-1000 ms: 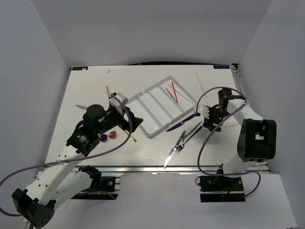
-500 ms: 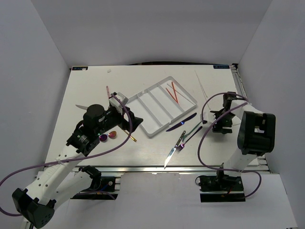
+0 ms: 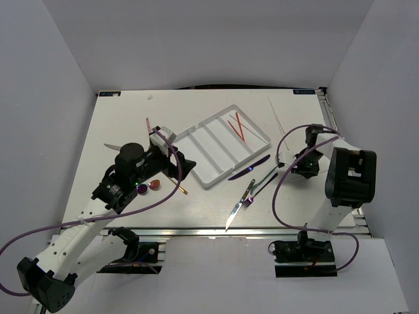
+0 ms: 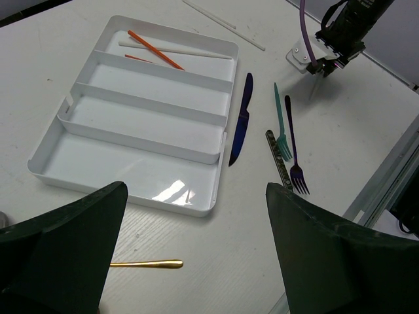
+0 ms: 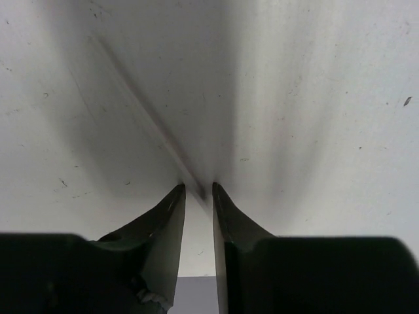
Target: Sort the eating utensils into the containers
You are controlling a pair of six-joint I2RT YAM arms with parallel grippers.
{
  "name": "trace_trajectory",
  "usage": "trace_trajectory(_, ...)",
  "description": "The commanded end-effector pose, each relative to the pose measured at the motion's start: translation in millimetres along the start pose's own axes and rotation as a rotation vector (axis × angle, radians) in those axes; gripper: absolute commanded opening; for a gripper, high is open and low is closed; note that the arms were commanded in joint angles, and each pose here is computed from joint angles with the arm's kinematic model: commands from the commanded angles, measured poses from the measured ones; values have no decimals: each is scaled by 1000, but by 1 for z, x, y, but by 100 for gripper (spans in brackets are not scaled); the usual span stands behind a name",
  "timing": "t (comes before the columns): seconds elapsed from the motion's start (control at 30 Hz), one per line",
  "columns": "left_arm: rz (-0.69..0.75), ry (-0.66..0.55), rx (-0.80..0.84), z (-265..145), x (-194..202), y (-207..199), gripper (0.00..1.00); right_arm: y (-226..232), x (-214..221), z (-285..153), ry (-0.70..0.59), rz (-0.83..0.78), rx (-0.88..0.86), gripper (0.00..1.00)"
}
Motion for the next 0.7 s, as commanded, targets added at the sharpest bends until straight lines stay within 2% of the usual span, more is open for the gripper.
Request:
trace_trajectory(0.0,12,-17,-16,-1,-2,2,98,-3,-1,30,-58,33,-21,27)
trace_trajectory(0.13,13,-18,-18,-1,-3,2,98,-6,-7,24,-105,92,-3,13)
trace_trajectory(0.23,13,-17,-13,0,-2,2,98,-2,-11,14,-134,120,-7,7)
trace_trajectory(0.37,11,-17,-15,0,-2,2,98,-1,-19,-14,-188,131,35,6)
trace_trajectory(0.67,9,-22,-9,-1,-4,1,98,-4,-80,-90,-531,255,11,4)
Point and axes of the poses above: each gripper's point midway between its finger pads, its own z axis out along the fingers, its own y axis along the line the jaws close on, x = y × z, the point moved 7 cm from there along -z, back along the fingers, and after that the axes turned 6 degrees about z, right-handed, at the moved point
